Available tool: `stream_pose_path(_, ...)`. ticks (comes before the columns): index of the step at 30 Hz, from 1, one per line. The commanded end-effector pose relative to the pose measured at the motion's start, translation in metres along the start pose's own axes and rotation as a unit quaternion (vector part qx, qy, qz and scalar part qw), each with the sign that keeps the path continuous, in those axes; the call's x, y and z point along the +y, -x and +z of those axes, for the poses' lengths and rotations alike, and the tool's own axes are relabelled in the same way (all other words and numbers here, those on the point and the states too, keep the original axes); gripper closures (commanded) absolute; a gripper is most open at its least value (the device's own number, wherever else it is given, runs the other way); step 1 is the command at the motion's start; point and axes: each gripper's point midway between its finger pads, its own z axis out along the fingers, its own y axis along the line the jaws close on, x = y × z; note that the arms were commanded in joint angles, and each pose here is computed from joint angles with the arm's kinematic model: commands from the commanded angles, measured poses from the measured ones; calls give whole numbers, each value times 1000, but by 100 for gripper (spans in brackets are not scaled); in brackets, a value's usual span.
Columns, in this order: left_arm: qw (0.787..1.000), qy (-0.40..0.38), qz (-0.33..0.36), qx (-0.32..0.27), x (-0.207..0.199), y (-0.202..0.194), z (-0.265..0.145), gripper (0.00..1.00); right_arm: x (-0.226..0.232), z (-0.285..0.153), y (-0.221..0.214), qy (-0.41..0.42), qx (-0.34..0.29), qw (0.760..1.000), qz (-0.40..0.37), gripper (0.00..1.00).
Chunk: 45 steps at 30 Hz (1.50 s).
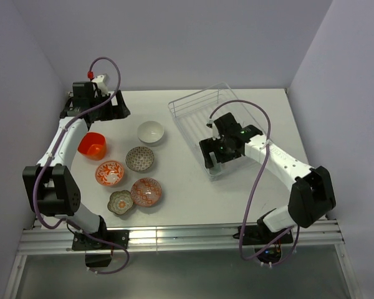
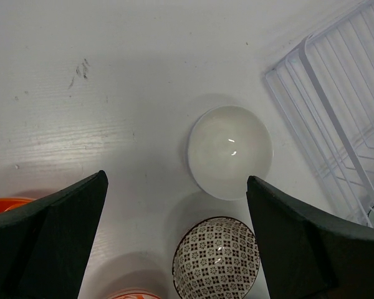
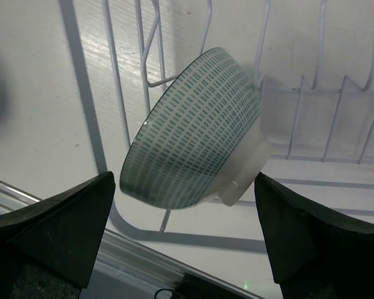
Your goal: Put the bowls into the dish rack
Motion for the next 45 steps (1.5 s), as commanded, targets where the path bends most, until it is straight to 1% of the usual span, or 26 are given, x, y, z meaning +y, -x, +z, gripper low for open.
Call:
stream_pose_path(1, 999, -15, 35, -30, -11, 19, -28, 1, 6, -38, 34, 16, -76, 997, -16, 0)
stream_pose_path(4, 996, -49, 67, -30, -25, 16, -41, 1, -2, -58, 53, 11, -118, 993, -20, 0)
stream_pose_path(6, 991, -101, 87, -31, -34, 12, -60, 1, -6, -73, 67, 8, -150, 988, -23, 0)
stream_pose_path(9, 976, -152, 154, -24, -45, -6, -81, 1, -17, -98, 92, 0, -206, 978, -25, 0)
stream_pose_path(11, 959, -182, 215, -17, -51, -23, -92, 5, -25, -116, 109, -12, -250, 968, -26, 0)
stream_pose_path(12, 953, -212, 217, 10, -58, -43, -100, 9, -31, -126, 117, -28, -269, 962, -23, 0)
stream_pose_path(13, 938, -227, 259, 18, -57, -55, -103, 11, -36, -131, 123, -44, -283, 958, -34, 0)
stream_pose_path(14, 931, -241, 271, 34, -59, -68, -108, 12, -40, -140, 131, -55, -305, 950, -33, 0)
stream_pose_path(15, 926, -260, 263, 70, -59, -92, -113, 14, -38, -144, 134, -46, -314, 947, -36, 0)
stream_pose_path(16, 915, -270, 287, 83, -58, -105, -114, 15, -37, -149, 136, -38, -326, 944, -41, 0)
stream_pose_path(19, 902, -281, 301, 131, -52, -141, -110, 17, -41, -157, 143, -28, -354, 934, -34, 0)
stream_pose_path(23, 903, -266, 306, 145, -51, -155, -87, 18, -41, -158, 144, -20, -348, 937, -31, 0)
stream_pose_path(24, 906, -258, 303, 143, -49, -153, -81, 20, -41, -158, 144, -17, -344, 938, -30, 0)
stream_pose_path(25, 916, -241, 294, 126, -47, -143, -71, 21, -41, -154, 144, -13, -336, 941, -24, 0)
stream_pose_path(28, 933, -183, 282, 128, -27, -133, -47, 23, -42, -153, 142, -5, -327, 945, -14, 0)
stream_pose_path(30, 932, -176, 288, 132, -23, -129, -41, 23, -42, -152, 140, 2, -325, 946, 0, 0)
stream_pose_path(32, 917, -217, 292, 163, -29, -143, -46, 23, -40, -150, 136, 8, -322, 947, 4, 0)
stream_pose_path(33, 907, -259, 294, 156, -43, -141, -52, 22, -40, -150, 134, 9, -322, 947, 5, 0)
stream_pose_path(34, 890, -285, 320, 154, -47, -145, -55, 22, -40, -151, 133, 9, -324, 946, 4, 0)
stream_pose_path(35, 883, -302, 319, 165, -51, -152, -63, 21, -40, -148, 128, 12, -319, 948, 5, 0)
stream_pose_path(39, 843, -356, 365, 168, -66, -171, -79, 21, -39, -142, 121, 18, -310, 951, 7, 0)
stream_pose_path(40, 824, -372, 395, 161, -73, -176, -82, 20, -39, -142, 120, 19, -309, 951, 6, 0)
stream_pose_path(42, 799, -392, 424, 166, -81, -189, -85, 20, -37, -139, 117, 29, -302, 953, 4, 0)
stream_pose_path(43, 771, -408, 459, 166, -89, -197, -84, 20, -37, -136, 117, 34, -297, 954, -2, 0)
stream_pose_path(44, 757, -416, 474, 167, -94, -203, -83, 20, -33, -136, 115, 43, -292, 955, -7, 0)
stream_pose_path(45, 733, -432, 498, 166, -104, -209, -82, 20, -31, -132, 114, 58, -283, 957, -12, 0)
